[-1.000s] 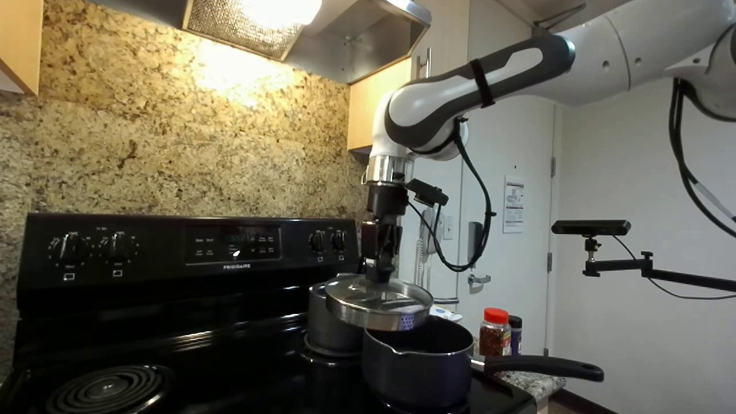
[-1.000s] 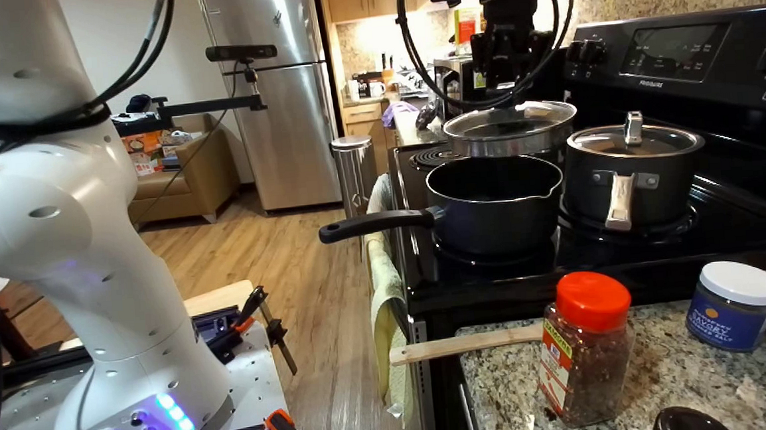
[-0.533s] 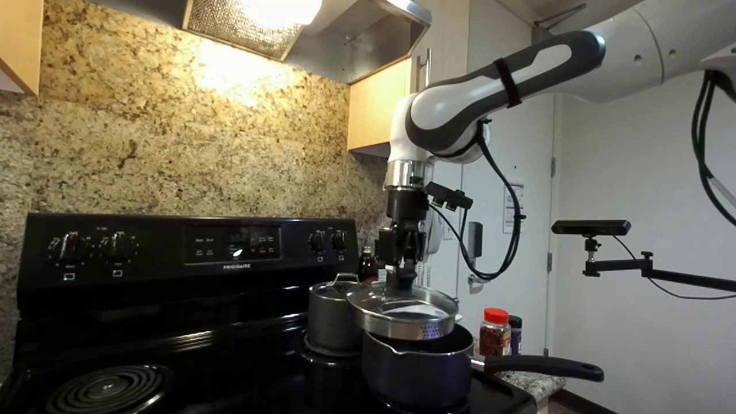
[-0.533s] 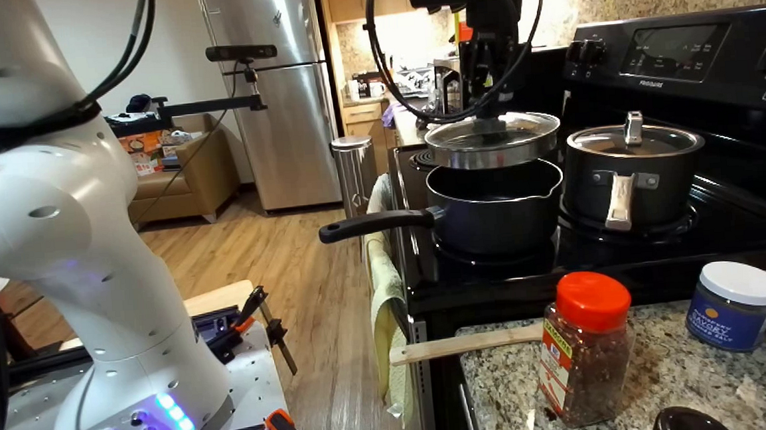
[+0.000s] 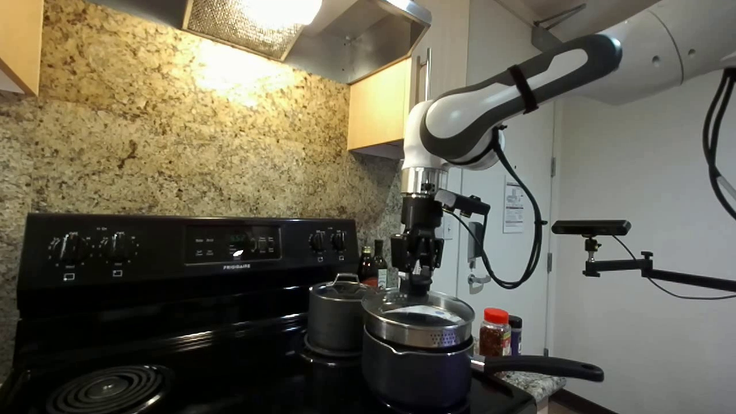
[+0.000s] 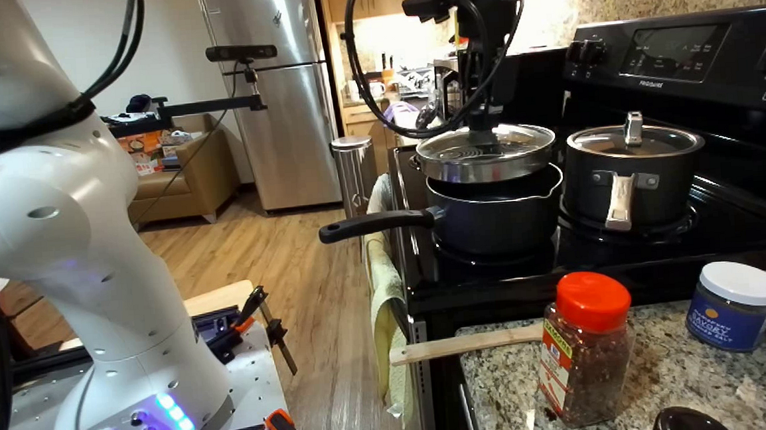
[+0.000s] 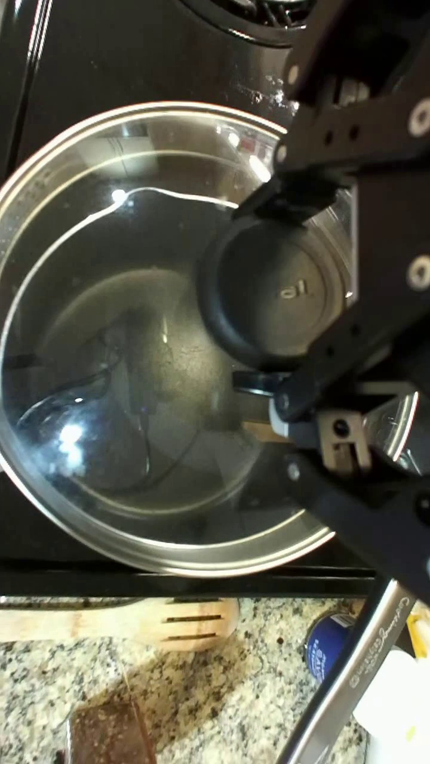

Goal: Take the spoons out of the black pot then put the lid on the pot

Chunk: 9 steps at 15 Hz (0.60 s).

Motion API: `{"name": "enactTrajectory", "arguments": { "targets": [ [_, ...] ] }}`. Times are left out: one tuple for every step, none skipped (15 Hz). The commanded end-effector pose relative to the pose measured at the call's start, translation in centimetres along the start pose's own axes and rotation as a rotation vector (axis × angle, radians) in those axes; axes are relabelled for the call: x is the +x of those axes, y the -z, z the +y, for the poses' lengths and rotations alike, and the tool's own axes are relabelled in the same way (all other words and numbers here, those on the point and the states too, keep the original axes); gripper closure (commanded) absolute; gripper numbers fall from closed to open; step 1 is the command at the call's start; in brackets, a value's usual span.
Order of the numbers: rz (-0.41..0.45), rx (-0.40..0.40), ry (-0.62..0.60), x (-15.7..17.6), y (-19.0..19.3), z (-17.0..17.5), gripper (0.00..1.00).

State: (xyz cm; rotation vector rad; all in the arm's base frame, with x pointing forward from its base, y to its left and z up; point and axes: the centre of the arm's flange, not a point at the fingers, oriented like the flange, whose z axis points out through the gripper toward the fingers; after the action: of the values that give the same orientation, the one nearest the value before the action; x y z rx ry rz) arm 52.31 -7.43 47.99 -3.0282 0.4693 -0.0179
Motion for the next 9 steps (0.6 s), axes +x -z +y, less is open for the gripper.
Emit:
{"name": "enactTrajectory", "arguments": {
  "targets": [
    [0.059,0.014,-0.061,-1.5,0.4,1.2,0.66],
    [0.065,0.015,-0.069,-1.6,0.3,1.4,0.66],
    [0.07,0.017,-0.074,-1.6,0.2,1.6,0.66],
    [0.071,0.018,-0.074,-1.6,0.0,1.7,0.66],
    [0.073,0.02,-0.073,-1.6,-0.2,1.8,0.66],
    [0.076,0.022,-0.072,-1.6,-0.4,1.9,0.66],
    [0.082,0.019,-0.069,-1.6,-0.6,1.9,0.66],
    [0.088,0.015,-0.066,-1.5,-0.7,1.9,0.66],
    [0.092,0.015,-0.066,-1.5,-0.8,1.9,0.66]
  ]
}}
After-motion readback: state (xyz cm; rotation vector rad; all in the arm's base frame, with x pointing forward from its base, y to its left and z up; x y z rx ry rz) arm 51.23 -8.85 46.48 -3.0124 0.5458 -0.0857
